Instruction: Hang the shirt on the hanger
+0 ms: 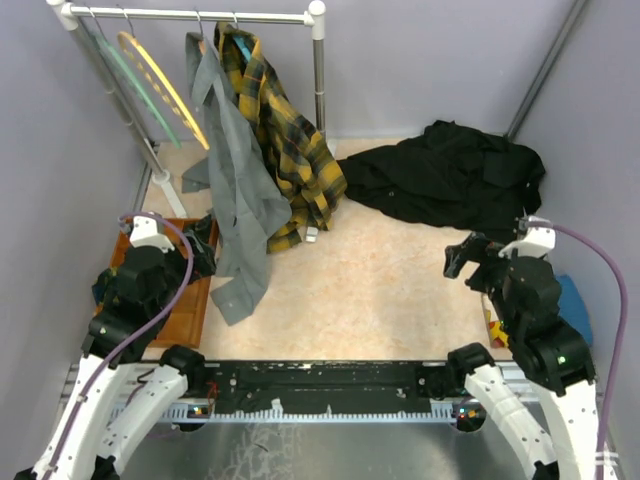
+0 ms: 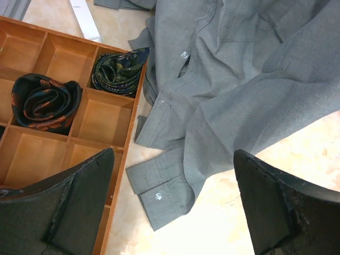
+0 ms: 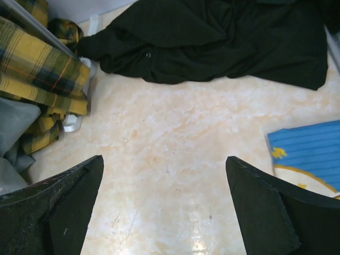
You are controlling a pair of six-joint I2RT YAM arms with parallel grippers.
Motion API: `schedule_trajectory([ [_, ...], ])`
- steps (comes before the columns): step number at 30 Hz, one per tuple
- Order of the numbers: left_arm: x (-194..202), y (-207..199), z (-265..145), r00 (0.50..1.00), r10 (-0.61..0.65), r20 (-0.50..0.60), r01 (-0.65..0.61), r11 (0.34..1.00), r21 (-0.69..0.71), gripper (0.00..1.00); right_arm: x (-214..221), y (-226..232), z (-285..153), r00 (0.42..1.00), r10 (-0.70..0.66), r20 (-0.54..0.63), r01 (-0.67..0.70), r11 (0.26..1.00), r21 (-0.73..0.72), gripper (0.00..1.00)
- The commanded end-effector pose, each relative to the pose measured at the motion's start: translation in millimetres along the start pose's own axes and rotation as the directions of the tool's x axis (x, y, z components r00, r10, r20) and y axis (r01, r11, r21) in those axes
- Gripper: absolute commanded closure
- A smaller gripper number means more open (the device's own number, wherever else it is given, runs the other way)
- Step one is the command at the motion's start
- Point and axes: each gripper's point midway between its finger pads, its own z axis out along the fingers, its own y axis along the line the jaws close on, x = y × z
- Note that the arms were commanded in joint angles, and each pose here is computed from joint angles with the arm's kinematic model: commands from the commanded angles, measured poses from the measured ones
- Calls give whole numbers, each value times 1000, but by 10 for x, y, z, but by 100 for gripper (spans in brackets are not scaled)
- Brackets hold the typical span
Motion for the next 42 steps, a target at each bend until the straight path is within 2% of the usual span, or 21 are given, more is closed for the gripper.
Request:
schedule_trajectory([
  [1,-133,-31,-30,999,-26,26,25,1000,18,1,-19,205,72,998,39,-55,-43,997,-71,2],
  [13,-221,104,-29,996,-52,72,55,997,-45,0,124,398,514,969,67,-237,-84,995,-61,1],
  [19,-199,153,-9,997,-46,57,51,996,-79,0,109,377,930,952,56,-302,-47,998,35,1],
  [24,-211,193,-18,996,-53,66,60,993,-101,0,-78,360,1432,958,90,-271,-53,989,140,1],
  [31,-238,225,-47,995,-62,82,71,991,-112,0,-295,219,2282,953,213,-215,-150,949,278,1],
  [35,-249,227,-64,994,-67,90,76,991,-109,0,-300,63,2700,954,189,-231,-100,932,350,1],
  [39,-255,213,-68,993,-66,93,75,992,-99,0,16,-31,3188,920,115,-374,27,935,354,1],
  [42,-256,196,-69,994,-64,93,72,993,-88,0,149,-75,3413,895,87,-437,87,928,363,1],
])
